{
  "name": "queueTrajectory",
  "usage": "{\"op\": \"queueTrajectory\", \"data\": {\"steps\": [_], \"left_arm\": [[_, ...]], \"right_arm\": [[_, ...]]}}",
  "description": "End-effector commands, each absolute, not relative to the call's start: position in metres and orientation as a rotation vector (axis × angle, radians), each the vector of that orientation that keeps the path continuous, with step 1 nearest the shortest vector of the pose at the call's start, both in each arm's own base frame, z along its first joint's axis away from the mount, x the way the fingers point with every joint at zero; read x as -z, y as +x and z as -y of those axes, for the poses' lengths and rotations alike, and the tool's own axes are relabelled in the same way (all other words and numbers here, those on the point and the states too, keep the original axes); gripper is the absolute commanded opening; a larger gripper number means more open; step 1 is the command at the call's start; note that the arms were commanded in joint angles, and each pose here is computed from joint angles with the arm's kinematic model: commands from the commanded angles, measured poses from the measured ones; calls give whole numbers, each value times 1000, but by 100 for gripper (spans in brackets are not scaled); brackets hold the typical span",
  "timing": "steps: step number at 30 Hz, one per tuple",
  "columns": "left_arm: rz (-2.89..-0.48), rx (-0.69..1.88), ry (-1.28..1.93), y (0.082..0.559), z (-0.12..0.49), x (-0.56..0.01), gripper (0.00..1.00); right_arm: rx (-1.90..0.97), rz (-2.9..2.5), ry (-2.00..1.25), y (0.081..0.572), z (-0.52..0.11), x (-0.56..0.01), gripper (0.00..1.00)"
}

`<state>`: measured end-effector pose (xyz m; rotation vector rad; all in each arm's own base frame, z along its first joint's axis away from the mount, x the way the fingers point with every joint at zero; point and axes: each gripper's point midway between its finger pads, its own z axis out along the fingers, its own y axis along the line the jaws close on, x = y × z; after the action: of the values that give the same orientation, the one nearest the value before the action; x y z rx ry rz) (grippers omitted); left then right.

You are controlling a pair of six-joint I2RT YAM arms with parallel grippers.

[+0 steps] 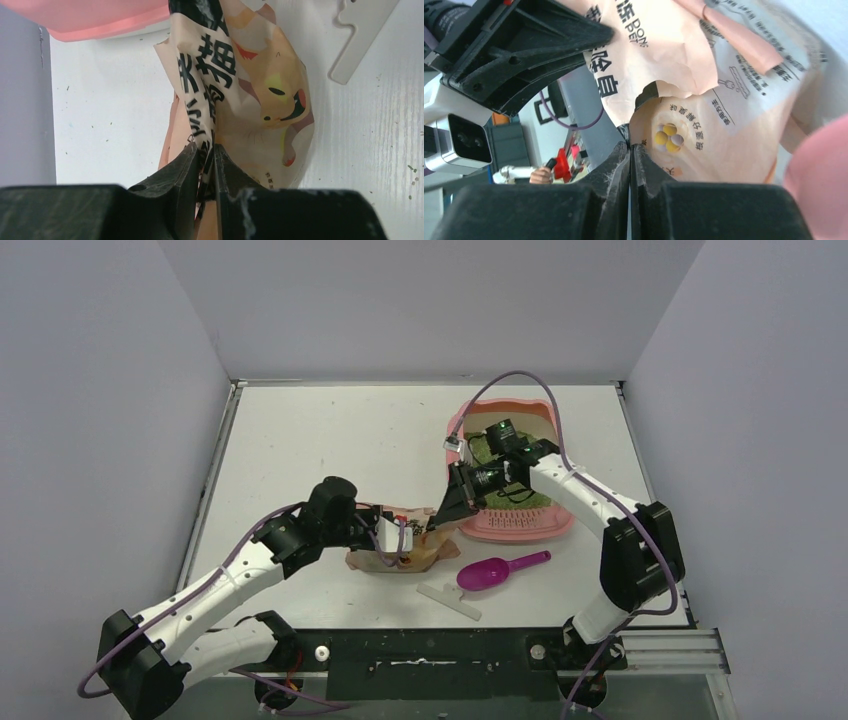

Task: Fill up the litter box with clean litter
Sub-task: Close the cat litter bag at the center of the board.

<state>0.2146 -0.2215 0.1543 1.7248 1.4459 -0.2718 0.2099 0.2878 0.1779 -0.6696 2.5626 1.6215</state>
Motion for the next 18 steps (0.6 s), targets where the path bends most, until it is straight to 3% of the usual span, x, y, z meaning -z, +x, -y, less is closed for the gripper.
{"op": "queueTrajectory", "data": {"steps": [1,5,8,9,11,15,16,18], "left_arm": [[-1532,265,1754,205,205,-146,0],[-1544,274,1765,204,204,-144,0],[-1541,247,1750,208,203,-144,0],[-1540,225,1732,211,202,-145,5],[-1542,193,1690,216,200,-146,29],[-1545,152,1670,220,196,-145,42],[-1551,136,1673,221,194,-144,43],[-1568,118,1681,223,192,-142,31]], "right_arm": [[-1456,-2493,-565,237,-262,-195,0],[-1430,-2477,-577,242,-262,-199,1],[-1394,-2482,-601,241,-260,-197,16],[-1406,-2476,-625,238,-260,-198,19],[-1408,-2472,-664,234,-262,-198,23],[-1382,-2470,-703,230,-265,-197,26],[-1379,-2471,-713,229,-267,-197,27],[-1369,-2463,-758,225,-270,-199,33]]}}
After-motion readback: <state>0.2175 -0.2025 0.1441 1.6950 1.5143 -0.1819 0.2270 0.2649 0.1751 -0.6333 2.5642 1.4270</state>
